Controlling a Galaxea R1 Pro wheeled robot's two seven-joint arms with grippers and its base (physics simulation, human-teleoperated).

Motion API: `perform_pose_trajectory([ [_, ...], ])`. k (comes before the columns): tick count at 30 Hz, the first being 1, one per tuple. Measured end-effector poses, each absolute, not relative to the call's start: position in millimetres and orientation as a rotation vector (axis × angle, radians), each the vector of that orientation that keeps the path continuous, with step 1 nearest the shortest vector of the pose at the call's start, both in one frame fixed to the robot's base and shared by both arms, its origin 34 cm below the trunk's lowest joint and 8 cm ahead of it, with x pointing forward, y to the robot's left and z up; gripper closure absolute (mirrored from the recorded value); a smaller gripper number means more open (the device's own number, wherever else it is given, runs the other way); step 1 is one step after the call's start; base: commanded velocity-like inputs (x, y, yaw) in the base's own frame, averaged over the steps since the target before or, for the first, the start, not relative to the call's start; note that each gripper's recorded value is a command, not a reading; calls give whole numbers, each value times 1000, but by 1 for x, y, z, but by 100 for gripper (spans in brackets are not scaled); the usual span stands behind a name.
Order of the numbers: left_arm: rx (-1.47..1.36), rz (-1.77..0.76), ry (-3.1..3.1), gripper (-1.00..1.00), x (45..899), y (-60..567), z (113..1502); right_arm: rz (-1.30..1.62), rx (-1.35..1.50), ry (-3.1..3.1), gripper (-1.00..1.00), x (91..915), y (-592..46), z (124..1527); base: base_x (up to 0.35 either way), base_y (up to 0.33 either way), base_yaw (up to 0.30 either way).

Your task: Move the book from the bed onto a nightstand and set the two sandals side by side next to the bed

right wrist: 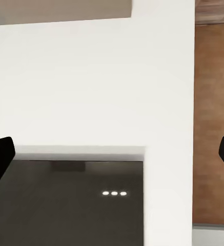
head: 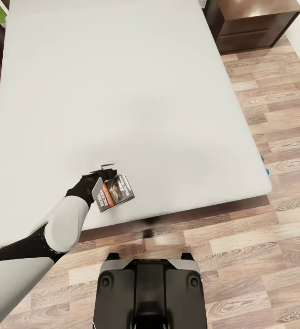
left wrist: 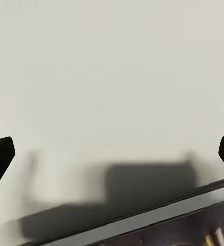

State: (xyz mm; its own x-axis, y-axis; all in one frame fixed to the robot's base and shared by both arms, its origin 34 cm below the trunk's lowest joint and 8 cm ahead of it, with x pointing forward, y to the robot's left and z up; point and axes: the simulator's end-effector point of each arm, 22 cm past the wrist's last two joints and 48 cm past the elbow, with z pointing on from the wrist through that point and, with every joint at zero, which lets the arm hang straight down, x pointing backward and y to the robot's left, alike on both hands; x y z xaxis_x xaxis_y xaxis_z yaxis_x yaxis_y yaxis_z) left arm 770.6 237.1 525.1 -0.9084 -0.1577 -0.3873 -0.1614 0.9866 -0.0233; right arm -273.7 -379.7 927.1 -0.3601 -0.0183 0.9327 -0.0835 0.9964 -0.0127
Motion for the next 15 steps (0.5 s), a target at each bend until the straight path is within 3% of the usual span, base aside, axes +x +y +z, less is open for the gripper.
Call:
perform_pose_trajectory([
  [15,-227,21,2702,-100,776,240,529,77,77,-1937,-100,-272,-388,928,0,0,0],
])
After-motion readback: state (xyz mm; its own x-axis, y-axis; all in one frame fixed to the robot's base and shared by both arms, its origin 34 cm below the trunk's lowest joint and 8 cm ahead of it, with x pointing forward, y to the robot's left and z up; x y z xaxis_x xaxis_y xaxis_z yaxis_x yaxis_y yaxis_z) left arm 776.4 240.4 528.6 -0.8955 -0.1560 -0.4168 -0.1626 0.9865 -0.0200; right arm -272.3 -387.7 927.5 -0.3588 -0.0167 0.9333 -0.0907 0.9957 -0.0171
